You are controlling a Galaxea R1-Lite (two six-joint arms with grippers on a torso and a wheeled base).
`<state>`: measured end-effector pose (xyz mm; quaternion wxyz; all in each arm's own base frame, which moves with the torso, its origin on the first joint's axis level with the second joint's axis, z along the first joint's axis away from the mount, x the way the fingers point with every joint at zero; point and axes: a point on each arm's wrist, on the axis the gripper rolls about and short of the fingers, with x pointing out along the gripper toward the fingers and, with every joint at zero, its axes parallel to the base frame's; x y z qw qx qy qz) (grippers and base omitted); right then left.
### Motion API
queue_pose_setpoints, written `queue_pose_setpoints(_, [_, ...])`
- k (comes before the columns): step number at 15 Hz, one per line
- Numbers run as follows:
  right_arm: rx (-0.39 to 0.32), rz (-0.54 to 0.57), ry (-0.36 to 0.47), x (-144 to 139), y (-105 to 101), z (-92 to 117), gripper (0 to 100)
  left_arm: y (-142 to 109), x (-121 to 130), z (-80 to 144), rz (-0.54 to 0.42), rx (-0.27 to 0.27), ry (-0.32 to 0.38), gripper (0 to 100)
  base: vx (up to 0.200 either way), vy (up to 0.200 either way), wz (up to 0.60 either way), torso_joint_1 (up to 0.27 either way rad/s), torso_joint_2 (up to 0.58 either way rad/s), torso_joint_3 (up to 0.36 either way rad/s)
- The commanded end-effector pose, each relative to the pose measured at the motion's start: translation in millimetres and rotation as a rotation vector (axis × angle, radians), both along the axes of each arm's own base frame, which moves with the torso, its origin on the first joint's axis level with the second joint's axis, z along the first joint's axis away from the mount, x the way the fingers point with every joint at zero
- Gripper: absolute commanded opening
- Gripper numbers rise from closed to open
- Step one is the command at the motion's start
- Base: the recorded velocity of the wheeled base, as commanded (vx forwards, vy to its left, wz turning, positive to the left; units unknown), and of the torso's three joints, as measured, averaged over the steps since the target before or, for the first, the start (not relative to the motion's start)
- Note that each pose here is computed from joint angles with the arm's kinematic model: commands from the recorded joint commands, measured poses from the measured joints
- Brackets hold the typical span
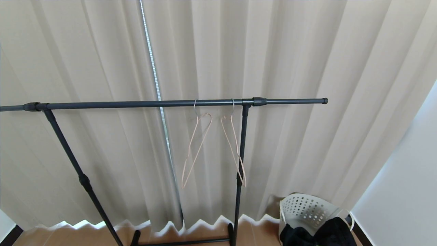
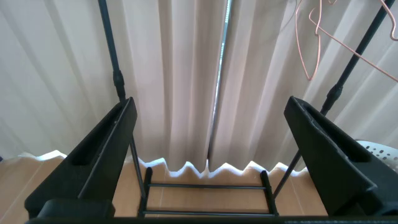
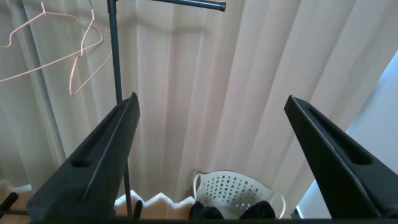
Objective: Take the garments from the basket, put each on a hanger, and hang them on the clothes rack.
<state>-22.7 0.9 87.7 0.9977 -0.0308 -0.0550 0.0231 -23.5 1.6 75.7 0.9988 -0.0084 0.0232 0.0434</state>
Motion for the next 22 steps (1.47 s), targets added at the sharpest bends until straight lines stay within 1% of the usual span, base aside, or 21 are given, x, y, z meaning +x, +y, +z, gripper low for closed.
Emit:
queue_pose_setpoints(1, [0.000,0.001,0.001,0.1,0.0,0.1,100,0.0,0.1,-0.3,0.001,-0.001,0.002,100,0.000,0.000,0.00,0.000,0.00,0.000])
queue_pose_setpoints(22, [0.000,0.001,0.000,0.1,0.0,0.2,100,0.0,0.0,0.1,0.001,-0.001,0.000,100,0.000,0.000,0.00,0.000,0.00,0.000])
